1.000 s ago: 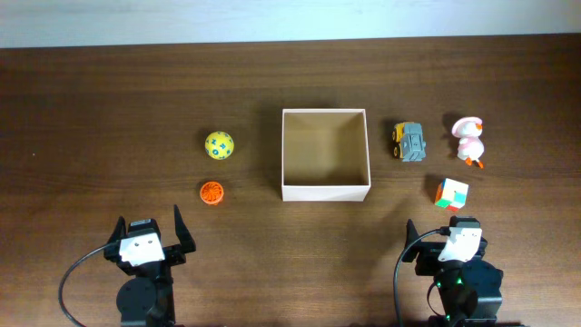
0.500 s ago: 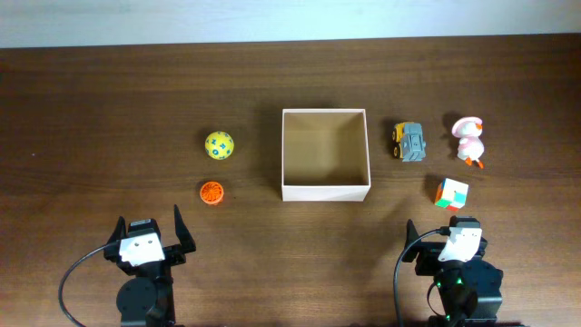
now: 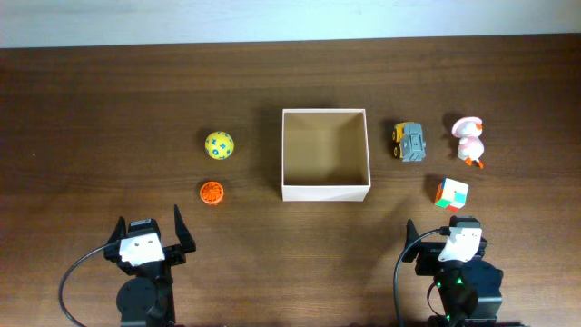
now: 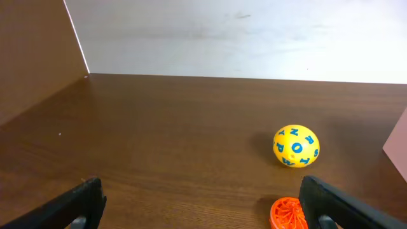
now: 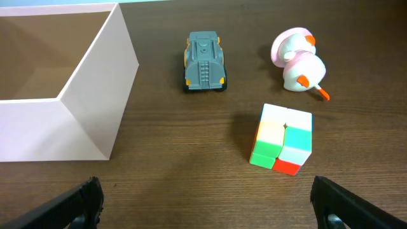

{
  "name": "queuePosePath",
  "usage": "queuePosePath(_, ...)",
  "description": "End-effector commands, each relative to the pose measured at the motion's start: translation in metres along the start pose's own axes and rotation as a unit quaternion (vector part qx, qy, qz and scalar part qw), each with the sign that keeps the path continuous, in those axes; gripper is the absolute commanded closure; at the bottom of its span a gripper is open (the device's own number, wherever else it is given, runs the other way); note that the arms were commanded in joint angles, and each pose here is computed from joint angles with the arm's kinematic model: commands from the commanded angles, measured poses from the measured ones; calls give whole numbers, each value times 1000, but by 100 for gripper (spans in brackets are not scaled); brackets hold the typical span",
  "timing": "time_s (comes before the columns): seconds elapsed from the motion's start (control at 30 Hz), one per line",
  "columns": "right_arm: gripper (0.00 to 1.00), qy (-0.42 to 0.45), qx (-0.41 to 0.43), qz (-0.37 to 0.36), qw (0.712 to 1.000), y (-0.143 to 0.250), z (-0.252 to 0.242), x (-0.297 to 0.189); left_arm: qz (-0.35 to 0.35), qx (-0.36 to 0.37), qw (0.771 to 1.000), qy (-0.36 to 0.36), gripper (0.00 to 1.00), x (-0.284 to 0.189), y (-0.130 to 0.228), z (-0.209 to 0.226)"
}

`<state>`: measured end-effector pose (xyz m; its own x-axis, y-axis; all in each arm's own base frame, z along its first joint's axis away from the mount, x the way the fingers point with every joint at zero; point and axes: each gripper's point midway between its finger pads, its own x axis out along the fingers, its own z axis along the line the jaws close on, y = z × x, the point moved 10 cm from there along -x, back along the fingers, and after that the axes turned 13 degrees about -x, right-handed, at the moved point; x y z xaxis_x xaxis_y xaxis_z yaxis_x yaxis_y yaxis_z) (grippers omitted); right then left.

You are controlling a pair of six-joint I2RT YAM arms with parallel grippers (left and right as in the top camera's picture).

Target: Pack container

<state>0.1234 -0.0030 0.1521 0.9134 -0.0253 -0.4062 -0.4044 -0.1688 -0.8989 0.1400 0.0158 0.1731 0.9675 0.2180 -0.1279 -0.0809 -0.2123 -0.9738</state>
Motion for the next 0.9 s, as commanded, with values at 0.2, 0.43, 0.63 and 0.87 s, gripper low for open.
queuePosePath(0.2,1,0,-1,0,1000,2,0,1,-7,2,1000,-5,1,1,2,1)
queuePosePath(0.43,1,-85,23,-37,995,-7,11,-1,4,3,1000,28,1,1,4,-3)
queuePosePath(0.63,1,-105,79,-67,989,-26,11,-11,16,-9,998,61,1,-5,-10,-10)
queuePosePath(0.87,1,-95,46,-65,992,-79,0,-32,42,-11,998,50,1,-6,-63,-21)
